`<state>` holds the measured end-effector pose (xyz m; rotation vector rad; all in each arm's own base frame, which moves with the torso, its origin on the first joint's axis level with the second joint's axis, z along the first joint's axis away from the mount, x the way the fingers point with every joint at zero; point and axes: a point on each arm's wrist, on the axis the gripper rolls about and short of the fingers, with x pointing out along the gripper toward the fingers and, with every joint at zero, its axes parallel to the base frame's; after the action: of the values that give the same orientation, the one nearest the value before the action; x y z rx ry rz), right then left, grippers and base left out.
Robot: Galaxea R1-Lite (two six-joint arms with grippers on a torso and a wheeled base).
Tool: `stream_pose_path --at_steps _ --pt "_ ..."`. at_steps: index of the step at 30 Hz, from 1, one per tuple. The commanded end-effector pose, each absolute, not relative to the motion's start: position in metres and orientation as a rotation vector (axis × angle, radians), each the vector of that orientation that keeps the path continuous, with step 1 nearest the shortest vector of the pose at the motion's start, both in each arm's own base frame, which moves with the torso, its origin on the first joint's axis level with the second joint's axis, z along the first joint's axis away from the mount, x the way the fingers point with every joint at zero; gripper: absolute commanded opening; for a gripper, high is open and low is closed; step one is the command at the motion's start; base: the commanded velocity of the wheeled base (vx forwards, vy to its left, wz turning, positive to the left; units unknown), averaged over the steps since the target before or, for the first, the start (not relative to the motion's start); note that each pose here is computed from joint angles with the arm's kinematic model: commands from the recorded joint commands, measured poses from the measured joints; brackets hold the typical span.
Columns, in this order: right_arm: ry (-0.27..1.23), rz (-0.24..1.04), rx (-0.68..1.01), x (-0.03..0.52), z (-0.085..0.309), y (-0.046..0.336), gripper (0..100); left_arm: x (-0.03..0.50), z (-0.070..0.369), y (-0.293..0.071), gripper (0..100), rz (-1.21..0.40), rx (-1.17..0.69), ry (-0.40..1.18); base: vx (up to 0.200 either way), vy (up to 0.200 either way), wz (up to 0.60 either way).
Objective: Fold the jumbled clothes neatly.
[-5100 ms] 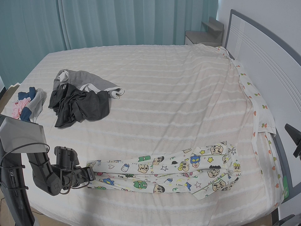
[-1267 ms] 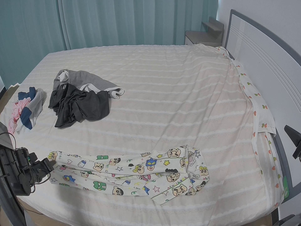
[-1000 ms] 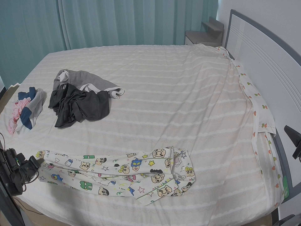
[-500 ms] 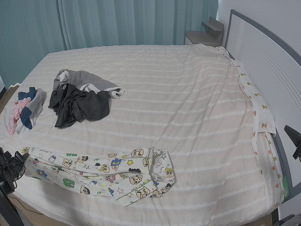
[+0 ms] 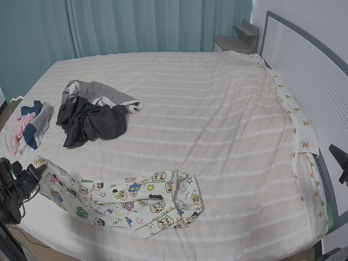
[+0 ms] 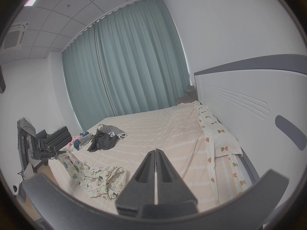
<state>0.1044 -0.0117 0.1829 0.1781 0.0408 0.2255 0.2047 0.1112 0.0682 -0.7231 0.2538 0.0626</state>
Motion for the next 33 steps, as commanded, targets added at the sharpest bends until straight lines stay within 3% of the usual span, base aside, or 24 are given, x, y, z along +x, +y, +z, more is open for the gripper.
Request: stream_pose_path --at_steps 1,17,33 --pt "0.041 0.237 0.178 0.104 0.183 -0.011 0 0.213 0.092 0.042 0 -0.059 -0.632 0.266 0.0 0.0 0.0" --pt "0.041 0.239 0.178 0.104 0.183 -0.011 0 0.256 0.113 -0.117 0 -0.19 -0.456 0.402 0.0 0.0 0.0" --pt "0.038 0.237 0.177 0.104 0.184 -0.012 0 0.281 0.083 -0.206 0 -0.257 -0.493 0.469 0.0 0.0 0.0"
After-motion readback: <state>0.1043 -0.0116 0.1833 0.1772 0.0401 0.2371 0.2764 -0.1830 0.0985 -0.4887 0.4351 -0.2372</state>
